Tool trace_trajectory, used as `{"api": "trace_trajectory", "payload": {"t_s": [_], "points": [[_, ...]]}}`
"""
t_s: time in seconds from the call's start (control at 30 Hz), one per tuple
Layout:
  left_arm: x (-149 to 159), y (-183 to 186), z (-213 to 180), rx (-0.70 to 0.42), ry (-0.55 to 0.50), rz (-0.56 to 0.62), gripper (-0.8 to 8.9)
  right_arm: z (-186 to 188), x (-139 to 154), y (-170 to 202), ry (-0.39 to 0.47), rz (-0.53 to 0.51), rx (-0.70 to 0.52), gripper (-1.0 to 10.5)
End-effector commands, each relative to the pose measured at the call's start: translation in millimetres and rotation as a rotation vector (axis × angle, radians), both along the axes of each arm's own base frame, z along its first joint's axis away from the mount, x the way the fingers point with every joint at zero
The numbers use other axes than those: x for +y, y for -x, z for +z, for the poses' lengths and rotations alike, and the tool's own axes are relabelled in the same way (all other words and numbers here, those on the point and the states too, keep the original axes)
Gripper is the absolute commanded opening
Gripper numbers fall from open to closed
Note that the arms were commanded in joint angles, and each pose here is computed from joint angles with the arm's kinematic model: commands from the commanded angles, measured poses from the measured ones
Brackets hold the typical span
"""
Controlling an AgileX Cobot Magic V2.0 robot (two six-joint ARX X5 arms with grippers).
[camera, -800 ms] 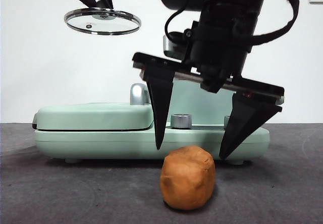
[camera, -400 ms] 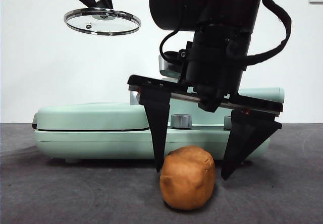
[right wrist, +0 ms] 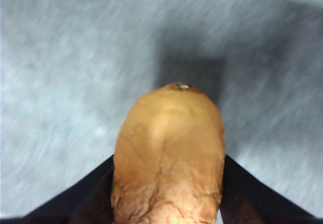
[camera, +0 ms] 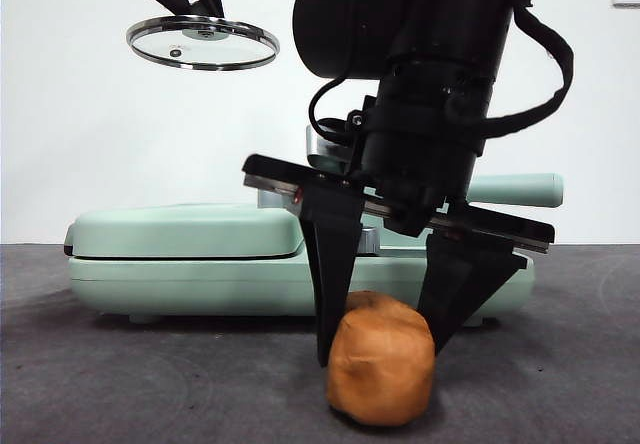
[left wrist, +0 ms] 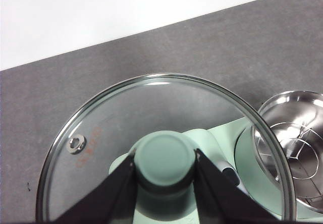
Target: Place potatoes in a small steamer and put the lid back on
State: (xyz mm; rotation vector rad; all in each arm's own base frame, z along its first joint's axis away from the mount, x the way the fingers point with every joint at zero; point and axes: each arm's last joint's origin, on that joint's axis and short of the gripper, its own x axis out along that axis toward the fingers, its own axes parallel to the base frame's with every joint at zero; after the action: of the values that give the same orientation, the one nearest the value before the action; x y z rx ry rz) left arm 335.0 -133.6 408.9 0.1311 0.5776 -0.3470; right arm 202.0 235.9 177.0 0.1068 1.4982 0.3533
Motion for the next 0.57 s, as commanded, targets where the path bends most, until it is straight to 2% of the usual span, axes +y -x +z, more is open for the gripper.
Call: {"api": "trace_trajectory", "payload": {"t_s": [0.03,0.33,0.57], "points": [[1,4,16,-0.063,0.02,-0.005,0.15,11,6,-6,-0.022,0.036,0.0,1.6],[8,1,16,-0.064,0.015,0.015,0.15,96,9,-34,-0.064,0.14,-0.11,1.6],[15,-2,16,-0.064,0.014,0.036,0.15,170,-5,-68,-0.137,0.16,-0.291,1.4]]}}
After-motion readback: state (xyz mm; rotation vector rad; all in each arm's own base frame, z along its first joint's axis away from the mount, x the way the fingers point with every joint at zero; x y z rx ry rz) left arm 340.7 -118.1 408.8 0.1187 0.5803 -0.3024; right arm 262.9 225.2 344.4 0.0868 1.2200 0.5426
